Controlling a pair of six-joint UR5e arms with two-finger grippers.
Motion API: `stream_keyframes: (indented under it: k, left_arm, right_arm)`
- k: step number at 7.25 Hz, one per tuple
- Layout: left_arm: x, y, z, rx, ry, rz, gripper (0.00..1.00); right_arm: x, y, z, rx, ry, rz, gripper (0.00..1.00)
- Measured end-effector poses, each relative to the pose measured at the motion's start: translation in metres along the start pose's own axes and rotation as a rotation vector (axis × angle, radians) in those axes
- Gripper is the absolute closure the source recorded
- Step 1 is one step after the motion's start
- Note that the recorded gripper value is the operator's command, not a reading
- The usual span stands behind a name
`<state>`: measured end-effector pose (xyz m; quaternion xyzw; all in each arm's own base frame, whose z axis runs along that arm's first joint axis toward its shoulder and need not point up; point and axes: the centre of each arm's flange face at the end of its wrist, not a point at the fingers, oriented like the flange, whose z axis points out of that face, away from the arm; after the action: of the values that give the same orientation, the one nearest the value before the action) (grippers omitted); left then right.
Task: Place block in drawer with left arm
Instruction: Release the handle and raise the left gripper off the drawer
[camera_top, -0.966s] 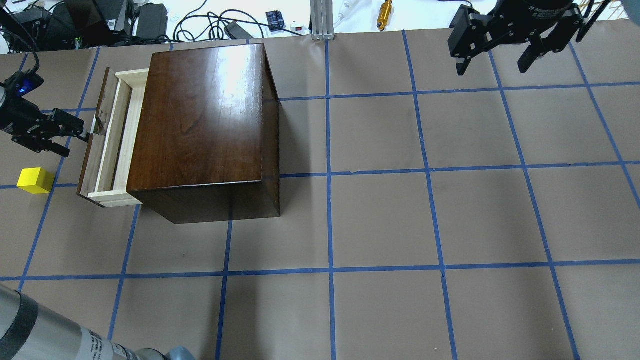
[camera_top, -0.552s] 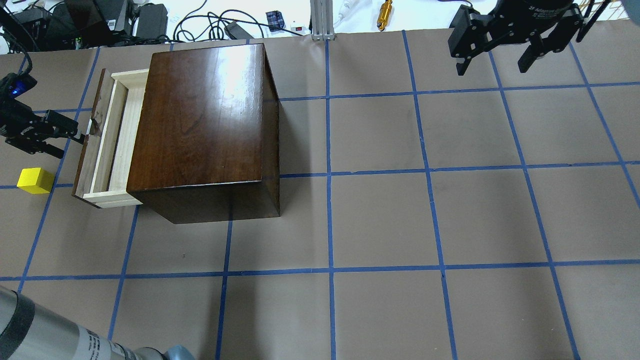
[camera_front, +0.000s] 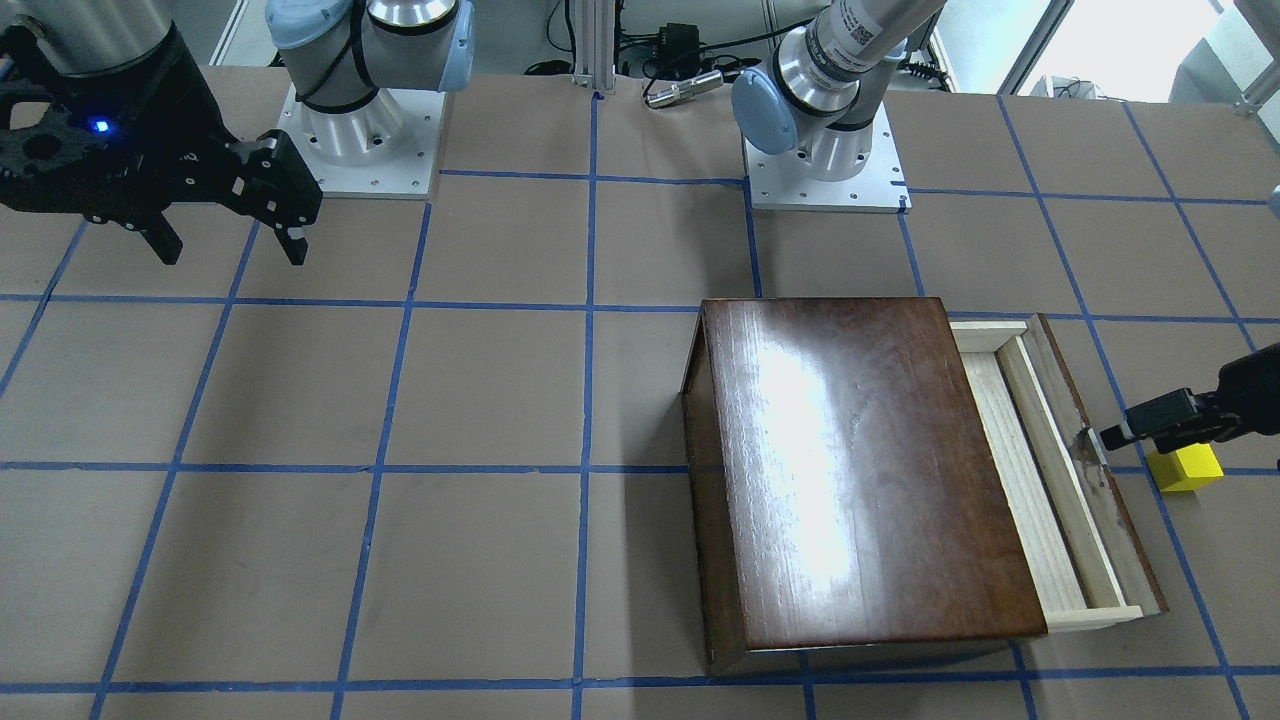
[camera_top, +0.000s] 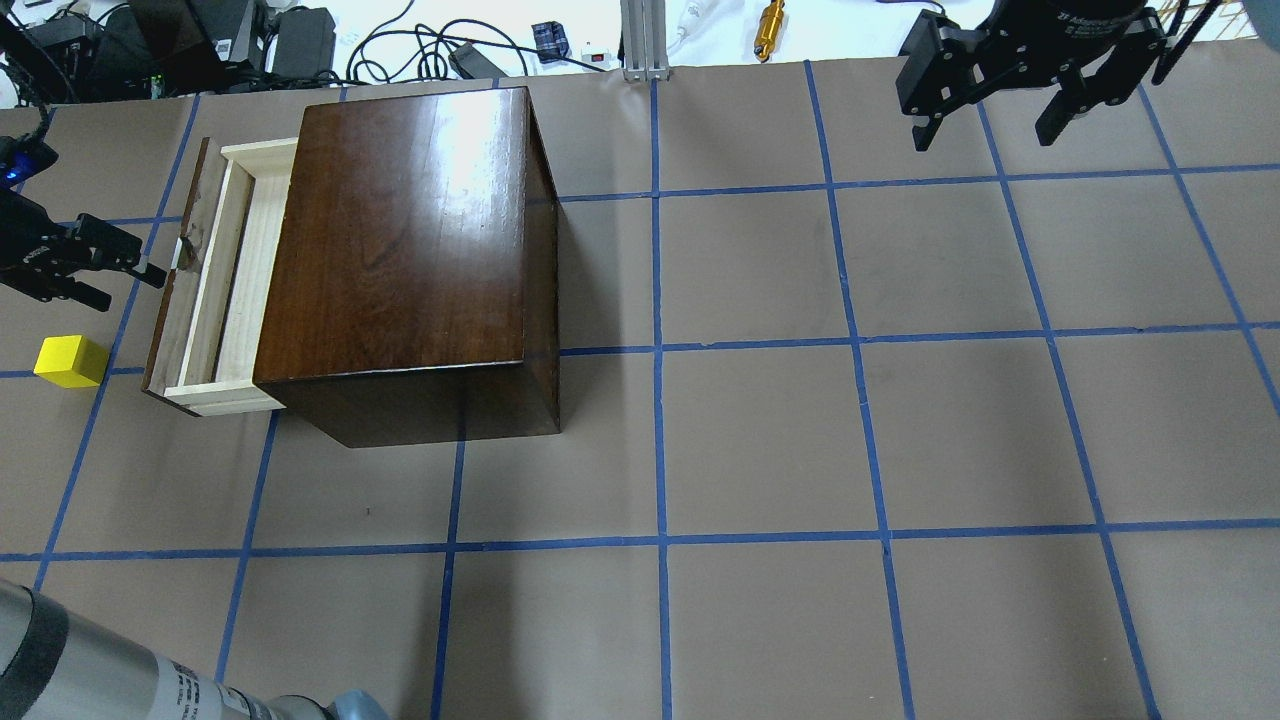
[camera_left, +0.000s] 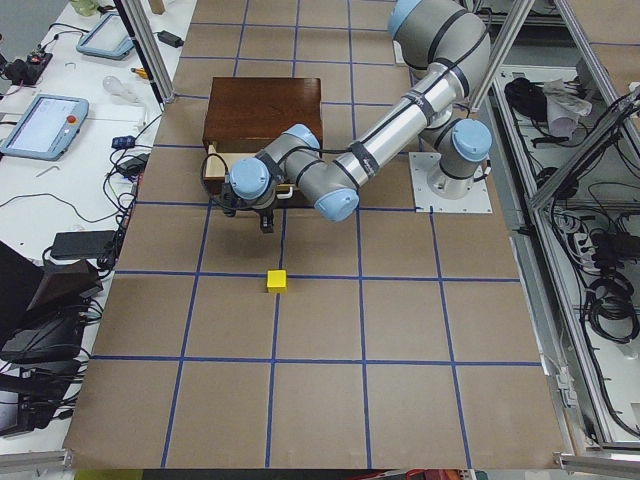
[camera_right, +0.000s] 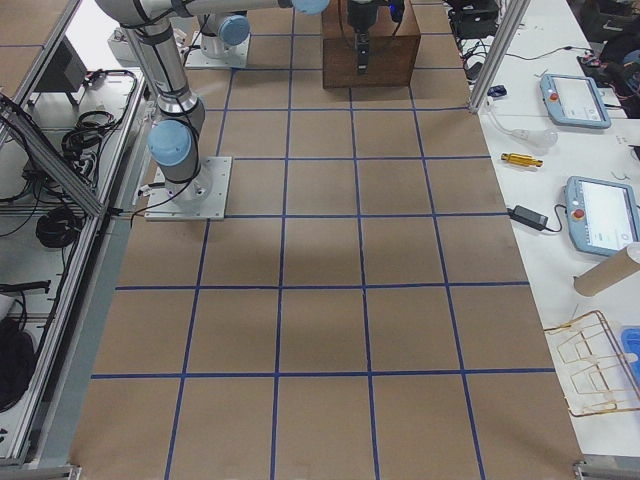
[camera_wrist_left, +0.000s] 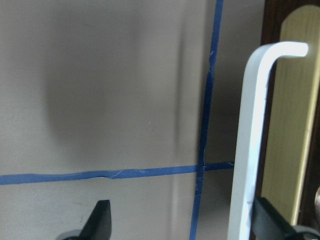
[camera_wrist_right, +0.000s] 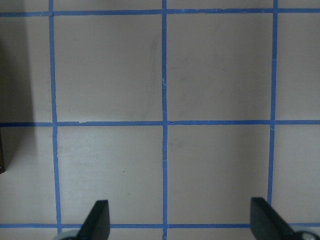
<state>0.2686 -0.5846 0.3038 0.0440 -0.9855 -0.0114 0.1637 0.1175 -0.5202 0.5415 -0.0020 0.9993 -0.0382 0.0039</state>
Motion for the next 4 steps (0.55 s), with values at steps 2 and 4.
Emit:
stream_keyframes:
  k: [2, 4]
  left_arm:
    - [-0.001, -0.005, -0.025, 0.001, -0.053, 0.021, 0.0]
    - [-0.014, -0.012, -0.041, -0.01, -0.159, 0.203, 0.0]
  right_arm:
    - [0.0, 0.0, 0.0, 0.0, 0.001, -0.001, 0.0]
    - [0.0, 0.0, 0.0, 0.0, 0.0, -0.001, 0.0]
